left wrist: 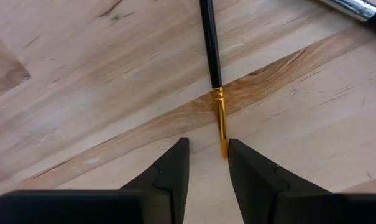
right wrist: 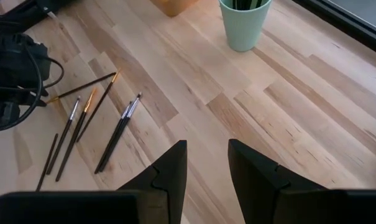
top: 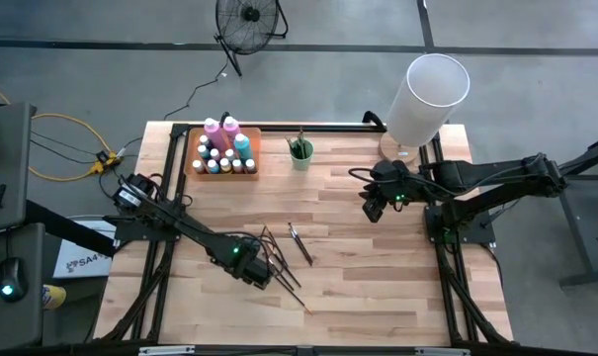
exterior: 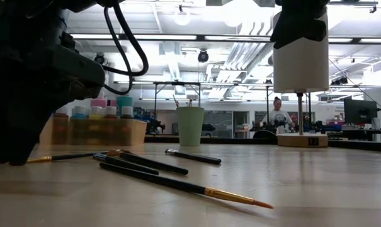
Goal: Pick & Place Paint Supplies
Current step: Put the black paint brush into the green cup
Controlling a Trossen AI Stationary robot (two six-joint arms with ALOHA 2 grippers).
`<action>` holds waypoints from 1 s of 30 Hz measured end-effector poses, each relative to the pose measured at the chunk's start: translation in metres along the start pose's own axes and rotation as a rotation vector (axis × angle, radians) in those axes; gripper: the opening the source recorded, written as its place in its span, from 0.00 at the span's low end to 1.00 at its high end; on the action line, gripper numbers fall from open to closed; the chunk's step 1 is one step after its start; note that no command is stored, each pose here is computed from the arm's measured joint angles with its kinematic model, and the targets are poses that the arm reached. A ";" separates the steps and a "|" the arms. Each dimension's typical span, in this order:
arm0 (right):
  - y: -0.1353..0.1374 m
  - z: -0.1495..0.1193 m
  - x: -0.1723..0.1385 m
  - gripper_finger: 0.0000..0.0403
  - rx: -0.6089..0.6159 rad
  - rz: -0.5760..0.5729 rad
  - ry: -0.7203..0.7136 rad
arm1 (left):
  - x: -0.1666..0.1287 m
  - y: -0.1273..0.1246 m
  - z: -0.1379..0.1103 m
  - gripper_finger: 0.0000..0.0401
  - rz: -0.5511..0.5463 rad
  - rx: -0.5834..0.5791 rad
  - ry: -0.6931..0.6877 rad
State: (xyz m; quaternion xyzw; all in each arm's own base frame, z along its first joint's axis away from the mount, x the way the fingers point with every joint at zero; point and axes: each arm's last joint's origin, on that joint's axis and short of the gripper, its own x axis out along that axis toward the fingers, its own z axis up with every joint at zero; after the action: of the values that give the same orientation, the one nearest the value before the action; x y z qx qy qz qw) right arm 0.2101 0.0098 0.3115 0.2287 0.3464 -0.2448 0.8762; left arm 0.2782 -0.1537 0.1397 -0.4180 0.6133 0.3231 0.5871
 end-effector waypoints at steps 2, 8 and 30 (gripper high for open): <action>0.000 0.000 0.000 0.28 0.000 0.000 0.000 | 0.000 0.000 0.000 0.26 -0.001 0.003 0.002; 0.000 0.000 0.000 0.28 0.000 0.000 0.000 | 0.000 -0.001 0.000 0.26 -0.006 0.005 0.015; 0.000 0.000 0.000 0.28 0.004 0.015 0.013 | 0.000 -0.004 -0.001 0.01 -0.041 0.021 0.020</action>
State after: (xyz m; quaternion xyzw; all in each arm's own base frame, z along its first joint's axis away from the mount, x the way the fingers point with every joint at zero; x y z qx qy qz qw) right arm 0.2102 0.0104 0.3114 0.2348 0.3499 -0.2372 0.8753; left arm 0.2811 -0.1566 0.1398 -0.4275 0.6138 0.3002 0.5919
